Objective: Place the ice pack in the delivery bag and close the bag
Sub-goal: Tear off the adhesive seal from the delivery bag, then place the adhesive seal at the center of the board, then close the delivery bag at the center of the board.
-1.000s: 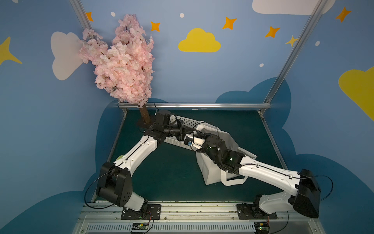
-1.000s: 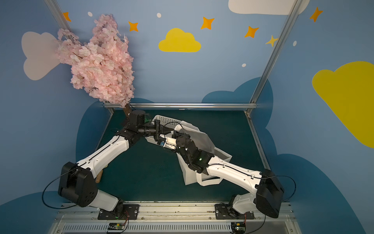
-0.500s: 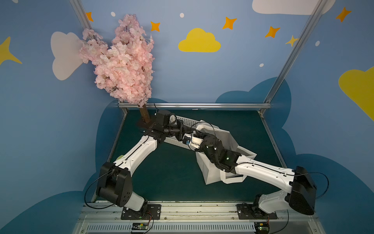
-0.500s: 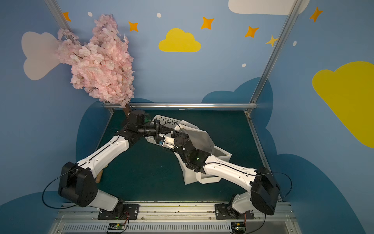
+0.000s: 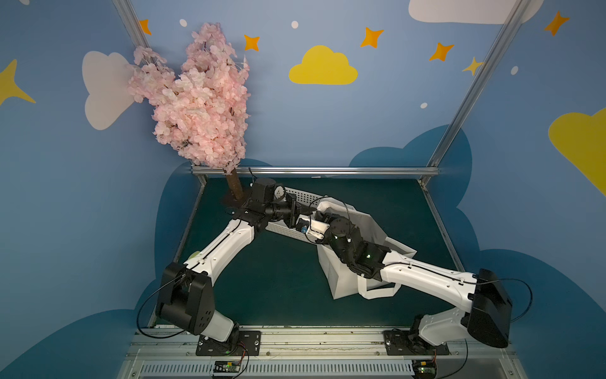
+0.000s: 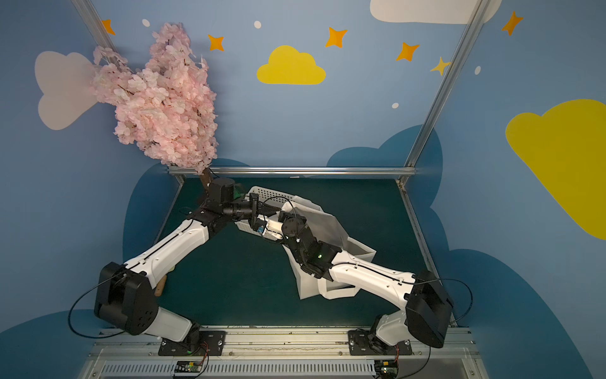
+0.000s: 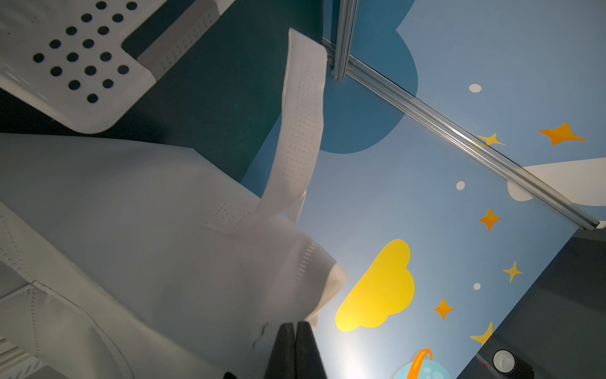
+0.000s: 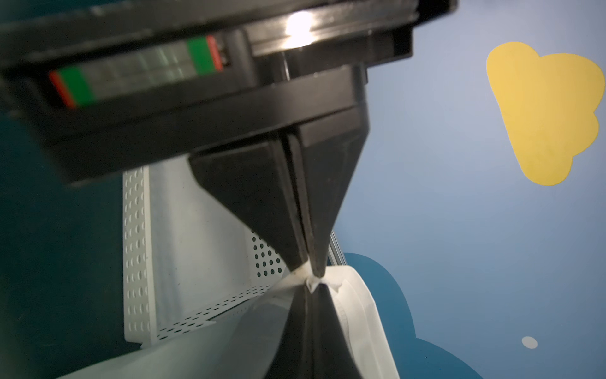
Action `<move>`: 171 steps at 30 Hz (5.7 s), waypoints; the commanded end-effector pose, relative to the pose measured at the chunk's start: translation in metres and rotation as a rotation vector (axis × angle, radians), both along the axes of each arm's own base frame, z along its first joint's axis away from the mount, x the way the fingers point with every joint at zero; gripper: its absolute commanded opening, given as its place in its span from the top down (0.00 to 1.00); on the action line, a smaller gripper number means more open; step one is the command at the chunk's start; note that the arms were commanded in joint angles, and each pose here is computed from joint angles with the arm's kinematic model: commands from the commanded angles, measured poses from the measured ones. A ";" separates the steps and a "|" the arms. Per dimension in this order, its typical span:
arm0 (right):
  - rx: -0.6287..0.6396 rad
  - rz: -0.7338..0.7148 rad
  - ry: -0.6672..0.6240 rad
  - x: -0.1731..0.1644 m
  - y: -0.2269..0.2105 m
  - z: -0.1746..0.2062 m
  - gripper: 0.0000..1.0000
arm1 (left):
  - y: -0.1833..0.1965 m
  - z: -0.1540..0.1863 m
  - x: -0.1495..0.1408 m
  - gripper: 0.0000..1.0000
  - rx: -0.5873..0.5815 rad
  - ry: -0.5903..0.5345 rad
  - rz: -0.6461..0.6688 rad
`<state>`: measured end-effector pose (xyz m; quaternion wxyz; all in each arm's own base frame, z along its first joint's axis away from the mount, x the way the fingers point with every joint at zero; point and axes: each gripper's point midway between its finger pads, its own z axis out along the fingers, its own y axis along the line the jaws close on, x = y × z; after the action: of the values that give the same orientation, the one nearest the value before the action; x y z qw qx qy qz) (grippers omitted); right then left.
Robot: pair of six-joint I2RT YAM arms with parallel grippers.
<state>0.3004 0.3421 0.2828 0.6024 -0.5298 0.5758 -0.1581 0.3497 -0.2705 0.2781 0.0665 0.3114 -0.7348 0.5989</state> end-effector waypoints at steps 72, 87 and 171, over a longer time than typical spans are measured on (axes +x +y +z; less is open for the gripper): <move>1.134 -1.514 0.405 0.008 -0.459 -0.122 0.60 | 0.009 0.022 0.004 0.94 0.125 -0.214 -0.097; 1.095 -0.920 0.596 0.010 -0.353 -0.027 0.23 | 0.005 0.051 0.002 0.61 0.200 -0.508 -0.245; 1.032 -0.527 0.857 -0.052 -0.246 -0.083 0.31 | -0.190 -0.070 -0.012 0.53 -0.042 -0.810 -0.889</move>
<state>0.2353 0.1017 0.1883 0.3964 -0.0309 0.8876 0.2325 0.3446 -0.4569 0.1960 0.0172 -0.2660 -0.7781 0.5688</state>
